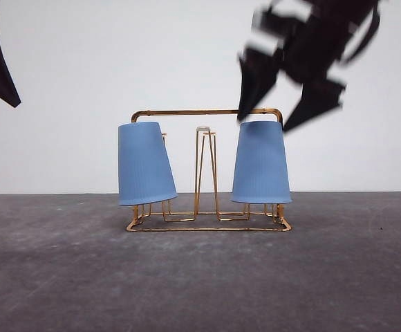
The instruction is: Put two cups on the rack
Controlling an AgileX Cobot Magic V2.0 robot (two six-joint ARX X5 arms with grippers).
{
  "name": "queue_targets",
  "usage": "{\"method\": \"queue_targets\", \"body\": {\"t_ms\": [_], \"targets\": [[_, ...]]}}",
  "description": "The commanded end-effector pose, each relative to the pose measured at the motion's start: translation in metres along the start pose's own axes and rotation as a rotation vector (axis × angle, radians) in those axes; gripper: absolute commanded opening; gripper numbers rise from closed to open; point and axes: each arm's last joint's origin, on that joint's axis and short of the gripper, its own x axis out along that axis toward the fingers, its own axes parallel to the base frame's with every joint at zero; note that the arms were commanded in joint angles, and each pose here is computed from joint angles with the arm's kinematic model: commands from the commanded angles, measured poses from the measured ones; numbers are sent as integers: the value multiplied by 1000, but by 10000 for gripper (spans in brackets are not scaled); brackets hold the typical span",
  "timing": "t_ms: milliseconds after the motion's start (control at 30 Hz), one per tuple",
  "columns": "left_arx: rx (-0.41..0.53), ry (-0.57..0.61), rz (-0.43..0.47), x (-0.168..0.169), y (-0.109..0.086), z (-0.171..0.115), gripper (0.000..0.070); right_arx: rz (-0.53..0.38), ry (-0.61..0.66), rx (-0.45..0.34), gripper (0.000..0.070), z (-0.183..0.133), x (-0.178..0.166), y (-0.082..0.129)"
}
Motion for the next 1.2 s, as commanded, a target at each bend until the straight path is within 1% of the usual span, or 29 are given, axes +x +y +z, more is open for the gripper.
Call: {"method": "queue_targets", "body": {"t_ms": [0, 100, 167, 200, 267, 367, 467, 567, 733, 833, 967, 1167], "targets": [[-8, -11, 1, -1, -1, 3, 353, 1, 20, 28, 590, 6, -11, 4], [-8, -11, 1, -1, -1, 3, 353, 0, 28, 36, 583, 7, -36, 10], [-8, -10, 1, -1, -1, 3, 353, -10, 37, 33, 553, 3, -52, 13], [-8, -10, 1, -1, -1, 3, 353, -26, 42, 28, 538, 0, -61, 15], [-8, -10, 1, -1, -1, 3, 353, -64, 35, 14, 531, -7, -77, 17], [-8, -10, 1, -1, -1, 3, 353, -73, -24, 3, 531, -22, -96, 21], [-7, -11, 1, -1, -1, 3, 353, -68, -109, -14, 531, -46, -109, 23], [-5, -12, 1, -1, -1, 3, 353, -63, -187, -28, 531, -77, -115, 23], [39, -13, -1, -1, -2, 3, 353, -53, -239, 28, 531, -131, -116, 21], [45, -13, -2, -1, -2, 3, 353, -51, -250, 41, 531, -158, -114, 20], [44, -13, -2, -1, -2, 3, 353, -50, -264, 38, 531, -174, -113, 19], [39, -1, -20, -1, -2, 2, 352, -48, -284, 33, 531, -173, -114, 19]]}}
